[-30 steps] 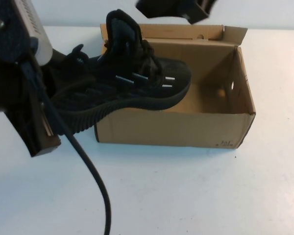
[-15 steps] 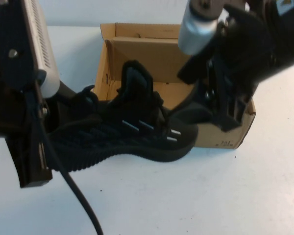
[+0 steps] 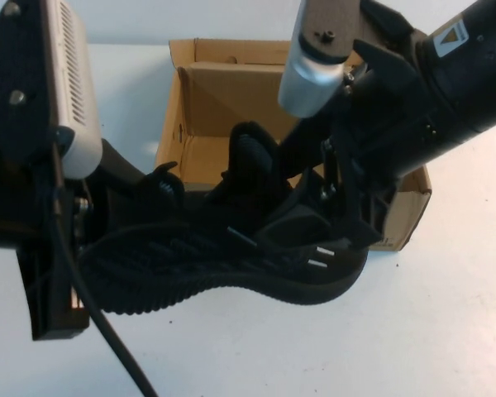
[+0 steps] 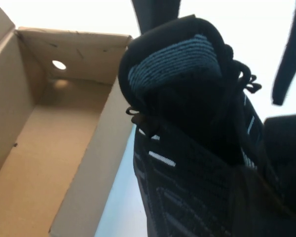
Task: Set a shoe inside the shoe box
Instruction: Hand over the shoe, then place the shoe in the shoe box
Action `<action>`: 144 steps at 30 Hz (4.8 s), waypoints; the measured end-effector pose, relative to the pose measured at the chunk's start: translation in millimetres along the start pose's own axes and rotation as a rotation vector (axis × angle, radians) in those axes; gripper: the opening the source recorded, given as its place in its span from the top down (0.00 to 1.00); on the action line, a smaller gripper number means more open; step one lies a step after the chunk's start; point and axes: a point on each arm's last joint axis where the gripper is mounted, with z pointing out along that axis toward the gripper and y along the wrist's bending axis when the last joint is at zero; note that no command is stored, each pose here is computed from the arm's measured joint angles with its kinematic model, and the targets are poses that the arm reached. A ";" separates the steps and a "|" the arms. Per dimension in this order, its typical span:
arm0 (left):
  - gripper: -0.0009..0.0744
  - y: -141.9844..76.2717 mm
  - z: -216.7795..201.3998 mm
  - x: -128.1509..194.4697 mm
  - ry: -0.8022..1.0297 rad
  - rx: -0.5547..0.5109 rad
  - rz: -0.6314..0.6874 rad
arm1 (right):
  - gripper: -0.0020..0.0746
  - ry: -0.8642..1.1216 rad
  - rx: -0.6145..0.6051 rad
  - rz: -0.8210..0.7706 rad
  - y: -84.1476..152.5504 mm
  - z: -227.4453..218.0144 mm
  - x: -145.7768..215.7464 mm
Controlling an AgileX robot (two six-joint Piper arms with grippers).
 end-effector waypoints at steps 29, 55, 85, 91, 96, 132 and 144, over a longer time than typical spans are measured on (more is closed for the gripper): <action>0.90 3.4 -0.1 -3.7 -0.042 -0.036 -0.047 | 0.91 0.016 -0.014 0.009 -13.0 16.4 1.4; 0.20 17.4 -16.7 1.7 -0.017 -0.295 -0.439 | 0.93 0.155 0.362 0.092 -55.6 0.8 3.3; 0.99 -5.0 17.1 56.6 0.241 -0.194 -0.620 | 0.93 0.259 0.521 0.034 -215.8 93.9 5.6; 0.99 -3.2 17.1 55.6 0.224 -0.210 -0.616 | 0.93 0.273 0.527 0.072 -236.8 105.0 24.2; 0.99 -3.2 17.4 55.9 0.224 -0.211 -0.617 | 0.93 0.253 0.517 0.082 -240.9 112.5 26.5; 0.99 -5.3 17.5 56.6 0.239 -0.190 -0.624 | 0.63 0.186 0.548 0.187 -262.9 150.6 42.2; 0.99 -2.0 19.5 55.9 0.225 -0.201 -0.568 | 0.62 0.198 0.604 0.235 -257.1 128.7 34.5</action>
